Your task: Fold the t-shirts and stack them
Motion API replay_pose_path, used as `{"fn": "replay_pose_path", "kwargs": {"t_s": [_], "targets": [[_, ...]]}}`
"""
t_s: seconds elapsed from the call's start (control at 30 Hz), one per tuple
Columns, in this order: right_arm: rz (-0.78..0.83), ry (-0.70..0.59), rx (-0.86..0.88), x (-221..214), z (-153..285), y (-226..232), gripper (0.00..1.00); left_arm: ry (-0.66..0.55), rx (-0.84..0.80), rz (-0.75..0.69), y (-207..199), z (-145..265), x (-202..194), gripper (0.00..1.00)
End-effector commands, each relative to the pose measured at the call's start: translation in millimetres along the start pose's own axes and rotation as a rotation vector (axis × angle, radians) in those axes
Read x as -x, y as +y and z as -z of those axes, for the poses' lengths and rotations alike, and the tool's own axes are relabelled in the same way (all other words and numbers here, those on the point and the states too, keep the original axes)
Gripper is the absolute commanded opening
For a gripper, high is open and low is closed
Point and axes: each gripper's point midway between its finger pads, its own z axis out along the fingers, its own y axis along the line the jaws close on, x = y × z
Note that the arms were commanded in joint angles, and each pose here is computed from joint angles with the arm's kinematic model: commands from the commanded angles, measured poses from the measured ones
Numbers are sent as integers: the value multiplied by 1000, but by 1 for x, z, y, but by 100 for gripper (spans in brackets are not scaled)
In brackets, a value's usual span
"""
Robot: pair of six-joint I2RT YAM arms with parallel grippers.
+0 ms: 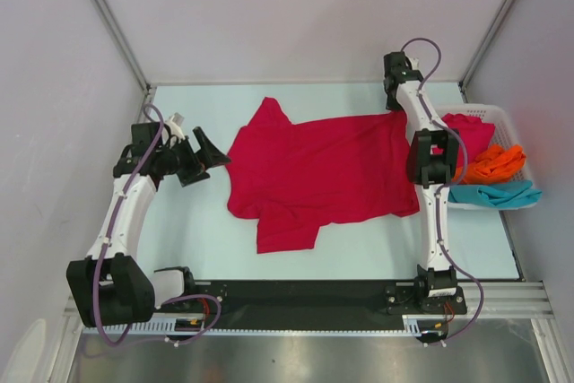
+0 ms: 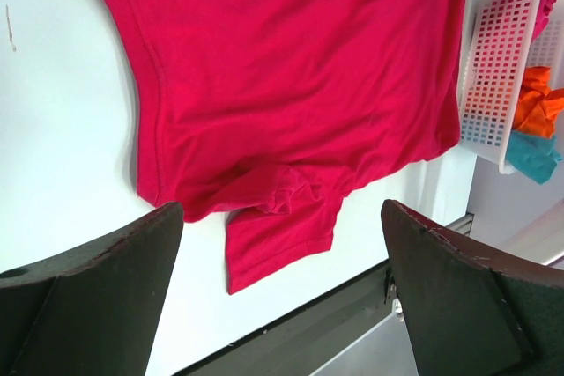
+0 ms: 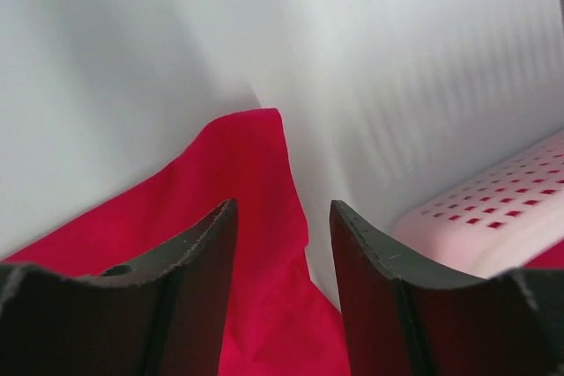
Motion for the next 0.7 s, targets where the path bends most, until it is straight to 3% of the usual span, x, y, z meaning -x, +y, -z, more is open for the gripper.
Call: {"fn": "replay_pose_path", "kwargs": {"t_s": [0.0,0.2,0.3,0.33,0.37,0.5,0.67], "targets": [[-43,-160,28,59,69,-10,52,-14,-2,-31,1,4,-6,100],[-55,-129,93,31,117,4,52,-1,2,-30,2,11,-22,100],[-27,-108,140,-9,142,18,52,10,3,-28,4,14,-37,100],[10,-48,145,-45,135,23,52,19,-3,-27,3,14,-42,100],[-10,-82,187,-42,156,25,52,31,0,-17,7,13,-50,100],[63,-28,274,-103,192,58,52,89,-20,21,12,5,-79,100],[105,9,314,-143,216,70,51,171,-64,61,7,-14,-126,100]]}}
